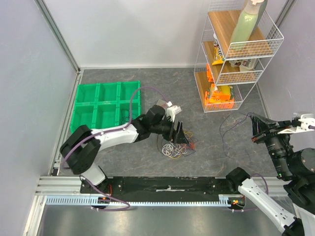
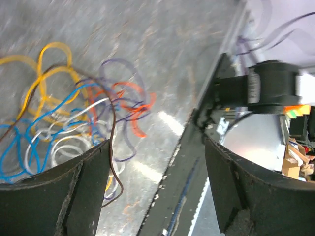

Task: Untangle the cables

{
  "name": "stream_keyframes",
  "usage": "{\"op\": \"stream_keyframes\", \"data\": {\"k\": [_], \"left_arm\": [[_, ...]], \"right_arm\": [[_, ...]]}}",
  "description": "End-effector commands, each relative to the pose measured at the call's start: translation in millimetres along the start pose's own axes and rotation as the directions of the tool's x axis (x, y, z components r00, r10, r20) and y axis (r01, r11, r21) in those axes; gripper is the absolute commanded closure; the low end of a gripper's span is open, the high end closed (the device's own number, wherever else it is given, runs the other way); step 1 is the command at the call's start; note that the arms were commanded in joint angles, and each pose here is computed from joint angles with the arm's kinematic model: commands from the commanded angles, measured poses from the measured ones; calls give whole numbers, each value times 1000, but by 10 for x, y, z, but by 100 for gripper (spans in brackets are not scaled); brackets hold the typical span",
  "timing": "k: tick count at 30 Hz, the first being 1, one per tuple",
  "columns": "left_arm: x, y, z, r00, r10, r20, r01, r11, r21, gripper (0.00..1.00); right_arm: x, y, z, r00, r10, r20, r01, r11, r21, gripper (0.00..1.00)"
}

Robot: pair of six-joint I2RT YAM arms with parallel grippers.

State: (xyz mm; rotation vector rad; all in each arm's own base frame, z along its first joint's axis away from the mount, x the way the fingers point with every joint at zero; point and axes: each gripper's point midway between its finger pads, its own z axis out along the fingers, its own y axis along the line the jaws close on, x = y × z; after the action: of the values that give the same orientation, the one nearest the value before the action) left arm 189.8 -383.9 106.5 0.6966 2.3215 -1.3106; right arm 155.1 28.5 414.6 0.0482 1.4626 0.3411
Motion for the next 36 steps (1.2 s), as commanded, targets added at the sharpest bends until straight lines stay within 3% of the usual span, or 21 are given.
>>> {"op": "stream_keyframes", "data": {"k": [1, 6, 11, 17, 20, 28, 32, 36], "left_arm": [[-519, -767, -402, 965, 208, 162, -237, 953, 189, 21], [-678, -1232, -721, 902, 339, 267, -410, 868, 282, 24], [-1042, -1699, -1039, 802, 432, 412, -549, 805, 224, 19], [-1055, -1459, -967, 859, 380, 343, -443, 887, 128, 21], [-1043, -1407, -882, 877, 369, 308, -420, 900, 117, 16], [-1235, -2258, -740, 727, 532, 434, -645, 745, 167, 9], [-1413, -2444, -547, 721, 538, 437, -652, 740, 165, 12], [-1366, -2449, -243, 742, 550, 384, -643, 747, 171, 22]], "right_arm": [[66, -13, -132, 999, -44, -30, 43, 998, -35, 100], [205, 66, -190, 993, -90, -71, 82, 991, -109, 100], [285, 241, -232, 989, -116, -94, 93, 971, -220, 100], [207, 247, -292, 992, -103, -75, 83, 970, -229, 100], [231, 270, -289, 992, -99, -82, 77, 968, -240, 100], [328, 393, -294, 987, -104, -121, 63, 950, -304, 100], [332, 443, -322, 988, -83, -127, 37, 944, -328, 100], [320, 480, -335, 989, -67, -129, 19, 939, -343, 100]]}}
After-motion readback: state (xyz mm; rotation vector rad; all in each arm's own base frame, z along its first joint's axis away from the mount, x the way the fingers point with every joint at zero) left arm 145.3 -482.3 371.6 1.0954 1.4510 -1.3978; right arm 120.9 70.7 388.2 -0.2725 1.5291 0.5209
